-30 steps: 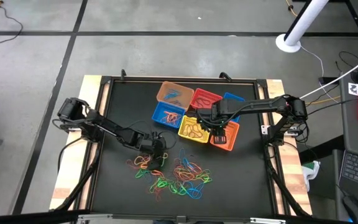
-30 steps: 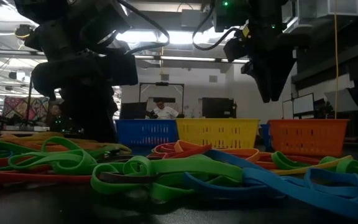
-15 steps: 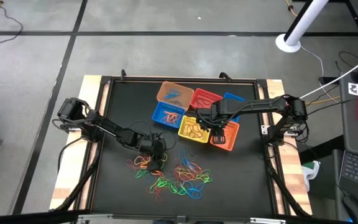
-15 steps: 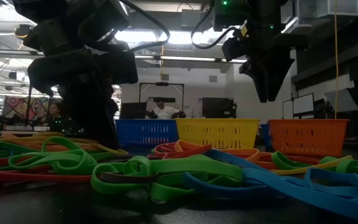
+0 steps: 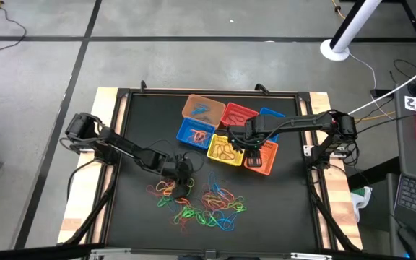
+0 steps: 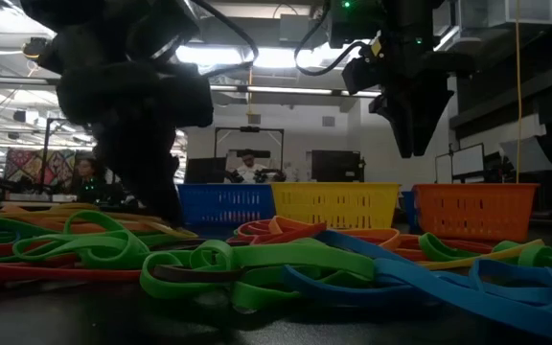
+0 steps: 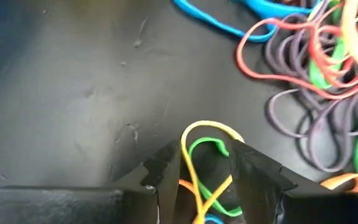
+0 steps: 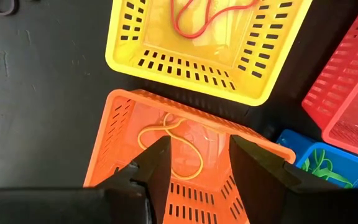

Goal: Sort rubber bands into baskets
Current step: Put the yellow rubber band into the orange basket

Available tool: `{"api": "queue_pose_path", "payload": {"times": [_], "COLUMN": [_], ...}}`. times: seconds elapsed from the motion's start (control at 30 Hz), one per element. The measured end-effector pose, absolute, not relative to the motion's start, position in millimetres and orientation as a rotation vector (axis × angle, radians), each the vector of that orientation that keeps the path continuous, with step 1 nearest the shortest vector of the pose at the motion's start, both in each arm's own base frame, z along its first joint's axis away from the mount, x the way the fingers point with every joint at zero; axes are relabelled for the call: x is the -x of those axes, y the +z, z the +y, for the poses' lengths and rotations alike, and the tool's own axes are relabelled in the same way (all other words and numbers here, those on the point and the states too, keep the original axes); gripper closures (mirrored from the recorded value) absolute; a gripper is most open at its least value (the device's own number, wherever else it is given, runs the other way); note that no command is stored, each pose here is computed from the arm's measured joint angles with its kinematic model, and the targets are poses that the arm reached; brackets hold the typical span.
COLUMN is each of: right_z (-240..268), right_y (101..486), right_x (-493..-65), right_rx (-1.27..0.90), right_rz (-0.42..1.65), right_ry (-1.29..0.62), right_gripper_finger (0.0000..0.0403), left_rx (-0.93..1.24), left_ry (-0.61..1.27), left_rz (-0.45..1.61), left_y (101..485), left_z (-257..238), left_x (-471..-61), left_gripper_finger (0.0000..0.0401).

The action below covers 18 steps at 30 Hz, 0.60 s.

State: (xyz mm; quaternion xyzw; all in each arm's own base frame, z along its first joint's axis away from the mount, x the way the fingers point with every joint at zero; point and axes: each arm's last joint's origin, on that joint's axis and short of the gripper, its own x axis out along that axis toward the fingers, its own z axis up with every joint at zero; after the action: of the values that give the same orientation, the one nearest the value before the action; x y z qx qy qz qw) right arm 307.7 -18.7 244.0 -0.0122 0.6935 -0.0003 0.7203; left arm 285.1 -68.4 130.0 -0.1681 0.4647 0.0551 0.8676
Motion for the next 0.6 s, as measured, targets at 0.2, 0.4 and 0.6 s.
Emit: {"api": "queue_pose_path", "payload": {"times": [0.2, 0.4, 0.6], "right_z": [-18.7, -18.8, -18.8], "right_y": [244.0, 244.1, 244.1], "right_x": [-307.9, -309.3, -309.3], "right_rx": [0.027, 0.028, 0.028], "right_rz": [1.530, 1.516, 1.516], "right_ry": [-0.001, -0.001, -0.002], "right_gripper_finger": [0.0239, 0.0239, 0.0239], "left_rx": [0.382, 0.352, 0.304], "left_ry": [0.146, 0.151, 0.145], "left_rz": [0.951, 0.954, 0.999], "left_y": [134.6, 134.2, 131.7], "left_z": [-59.7, -56.2, -57.4], "left_x": [-286.9, -287.0, -283.0], "left_gripper_finger": [0.0267, 0.0267, 0.0267]}}
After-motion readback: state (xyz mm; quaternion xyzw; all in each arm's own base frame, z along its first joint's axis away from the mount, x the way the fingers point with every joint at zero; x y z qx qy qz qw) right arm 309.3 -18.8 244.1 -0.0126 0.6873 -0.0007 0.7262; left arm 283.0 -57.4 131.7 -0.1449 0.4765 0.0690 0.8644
